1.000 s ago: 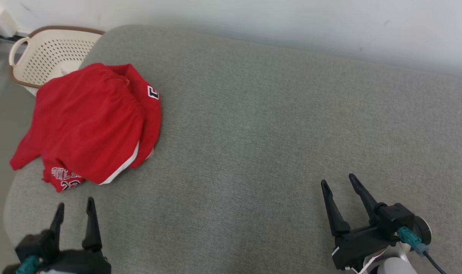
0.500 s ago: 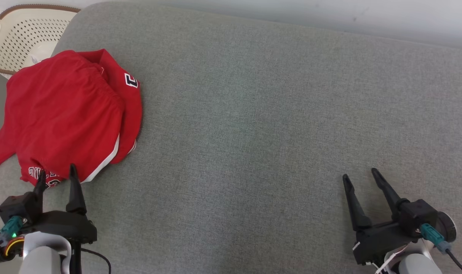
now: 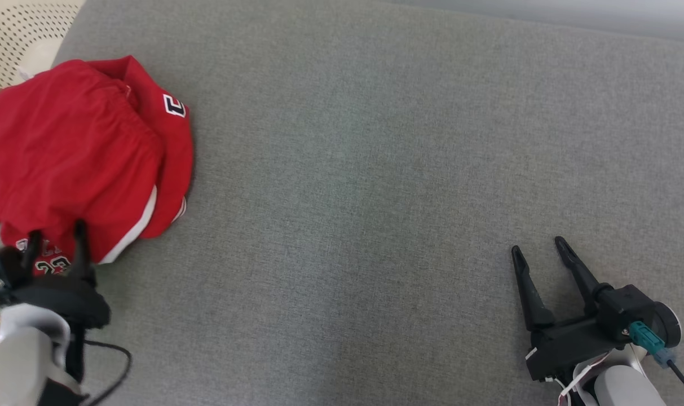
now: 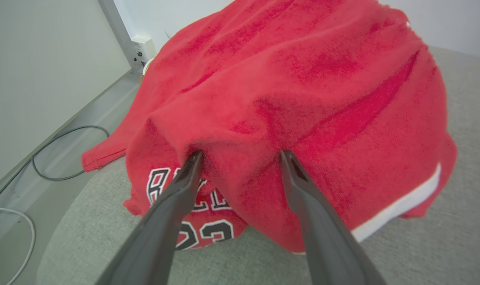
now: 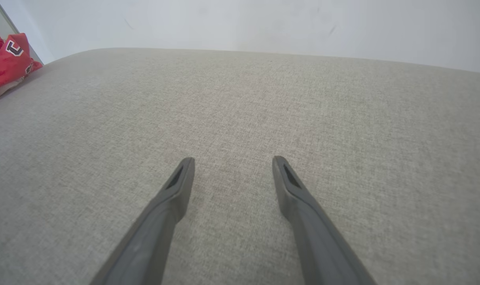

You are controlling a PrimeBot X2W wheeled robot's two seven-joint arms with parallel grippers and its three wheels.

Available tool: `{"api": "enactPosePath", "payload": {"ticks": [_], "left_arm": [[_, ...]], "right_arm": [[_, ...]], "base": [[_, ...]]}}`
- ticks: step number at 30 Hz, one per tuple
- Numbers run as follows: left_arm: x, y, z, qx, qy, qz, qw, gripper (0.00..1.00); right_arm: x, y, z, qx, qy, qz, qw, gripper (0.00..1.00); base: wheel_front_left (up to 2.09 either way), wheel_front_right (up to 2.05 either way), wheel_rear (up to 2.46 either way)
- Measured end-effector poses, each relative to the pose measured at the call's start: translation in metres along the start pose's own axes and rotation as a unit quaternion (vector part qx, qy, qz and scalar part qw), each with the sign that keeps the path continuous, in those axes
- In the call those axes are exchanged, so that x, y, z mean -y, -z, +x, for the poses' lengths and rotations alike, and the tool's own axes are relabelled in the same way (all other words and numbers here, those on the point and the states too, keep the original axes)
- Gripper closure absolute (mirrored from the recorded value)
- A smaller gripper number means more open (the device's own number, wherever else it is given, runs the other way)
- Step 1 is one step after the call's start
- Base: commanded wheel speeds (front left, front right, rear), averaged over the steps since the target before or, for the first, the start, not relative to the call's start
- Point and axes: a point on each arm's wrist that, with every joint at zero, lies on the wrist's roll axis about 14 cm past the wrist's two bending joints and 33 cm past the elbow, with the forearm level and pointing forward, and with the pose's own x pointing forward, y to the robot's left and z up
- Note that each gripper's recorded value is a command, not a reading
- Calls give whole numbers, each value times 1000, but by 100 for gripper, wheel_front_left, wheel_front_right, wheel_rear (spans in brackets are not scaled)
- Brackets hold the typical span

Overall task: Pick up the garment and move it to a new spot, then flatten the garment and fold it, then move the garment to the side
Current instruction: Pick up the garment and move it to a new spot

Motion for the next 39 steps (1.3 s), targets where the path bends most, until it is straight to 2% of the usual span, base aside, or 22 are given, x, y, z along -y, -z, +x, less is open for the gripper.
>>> {"api": "enactPosePath", "payload": {"ticks": [4, 9, 10, 11, 12, 13, 16, 19, 27, 31, 35, 38, 39], "left_arm": [[-8, 2, 25, -37, 3, 15, 999, 0], [-2, 17, 42, -86, 13, 6, 996, 0], [0, 21, 44, -96, 14, 4, 995, 48], [2, 25, 46, -105, 16, -2, 994, 63], [4, 29, 47, -113, 18, 0, 993, 95], [6, 33, 49, -120, 20, 1, 993, 100], [12, 35, 54, -120, 27, 4, 992, 100], [12, 17, 61, -86, 30, 13, 996, 100], [2, -81, 71, 54, 30, 75, 995, 100], [15, -148, 66, 142, 50, 92, 984, 100], [40, -214, 50, 230, 82, 108, 964, 100], [68, -252, 32, 287, 116, 107, 945, 100], [68, -252, 32, 287, 116, 107, 945, 100]], "right_arm": [[4, 9, 2, -8, 4, 9, 1000, 0], [12, 13, 5, -9, 12, 15, 1000, 0], [14, 13, 7, -7, 14, 16, 1000, 0], [16, 14, 6, -8, 17, 17, 1000, 0], [16, 15, 6, -7, 19, 20, 1000, 0], [18, 15, 6, -6, 22, 21, 1000, 0], [23, 15, 6, -5, 30, 24, 999, 0], [27, 13, 5, -2, 38, 27, 999, 0], [16, 4, -2, 4, 45, 43, 998, 0], [4, -2, -5, 9, 40, 53, 998, 0], [-5, -14, -6, 23, 38, 57, 997, 0], [-8, -19, -11, 28, 41, 61, 997, 0], [-8, -19, -11, 28, 41, 61, 997, 0]], "base": [[0, 0, 0], [0, 0, 0], [0, 0, 0], [0, 0, 0], [0, 0, 0], [0, 0, 0], [0, 0, 0], [0, 0, 0], [0, 0, 0], [0, 0, 0], [0, 0, 0], [0, 0, 0], [0, 0, 0]]}}
